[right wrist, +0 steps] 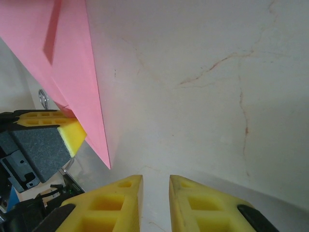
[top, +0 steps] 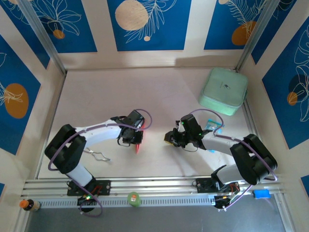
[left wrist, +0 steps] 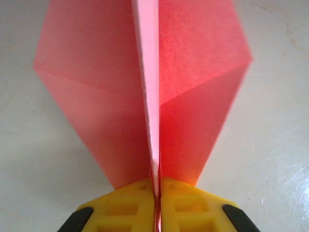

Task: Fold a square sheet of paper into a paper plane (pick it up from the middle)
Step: Turn over a paper plane at the center of the table.

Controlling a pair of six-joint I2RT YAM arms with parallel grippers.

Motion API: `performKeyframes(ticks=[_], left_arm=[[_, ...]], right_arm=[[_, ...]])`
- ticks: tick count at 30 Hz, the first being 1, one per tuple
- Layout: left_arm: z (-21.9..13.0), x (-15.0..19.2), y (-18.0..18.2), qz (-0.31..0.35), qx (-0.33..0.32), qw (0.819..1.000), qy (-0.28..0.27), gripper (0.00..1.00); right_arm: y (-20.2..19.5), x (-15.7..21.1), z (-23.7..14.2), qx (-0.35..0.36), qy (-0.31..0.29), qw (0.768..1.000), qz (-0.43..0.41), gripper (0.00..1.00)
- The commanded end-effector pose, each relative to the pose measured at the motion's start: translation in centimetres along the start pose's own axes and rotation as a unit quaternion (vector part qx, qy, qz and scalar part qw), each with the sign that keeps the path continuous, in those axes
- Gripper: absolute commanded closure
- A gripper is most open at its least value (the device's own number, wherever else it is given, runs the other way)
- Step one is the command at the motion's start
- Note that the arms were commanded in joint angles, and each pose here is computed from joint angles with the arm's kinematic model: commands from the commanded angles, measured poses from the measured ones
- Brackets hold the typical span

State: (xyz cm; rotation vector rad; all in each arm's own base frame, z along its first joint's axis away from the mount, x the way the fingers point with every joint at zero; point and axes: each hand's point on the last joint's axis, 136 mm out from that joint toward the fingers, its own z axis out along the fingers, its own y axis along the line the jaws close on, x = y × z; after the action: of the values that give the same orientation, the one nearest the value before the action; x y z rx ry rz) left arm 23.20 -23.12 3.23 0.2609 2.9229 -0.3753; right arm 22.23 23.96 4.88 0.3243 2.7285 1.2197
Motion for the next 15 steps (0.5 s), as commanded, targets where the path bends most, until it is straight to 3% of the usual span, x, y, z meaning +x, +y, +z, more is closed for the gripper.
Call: performKeyframes(ticks=[1,15], left_arm=[[-0.11,-0.22,-0.65,0.003,0.004,1.0,0.001,0.87],[0.26,-0.04,-0.67,0.012,-0.004,1.0,0.007,0.84]], right_arm=[[0.95,0.08,0.22,-0.011,0.011,1.0,-0.01,0.78],[0.69,0.24,0.52,-0.008,0.017,1.0,-0.007,0.78]])
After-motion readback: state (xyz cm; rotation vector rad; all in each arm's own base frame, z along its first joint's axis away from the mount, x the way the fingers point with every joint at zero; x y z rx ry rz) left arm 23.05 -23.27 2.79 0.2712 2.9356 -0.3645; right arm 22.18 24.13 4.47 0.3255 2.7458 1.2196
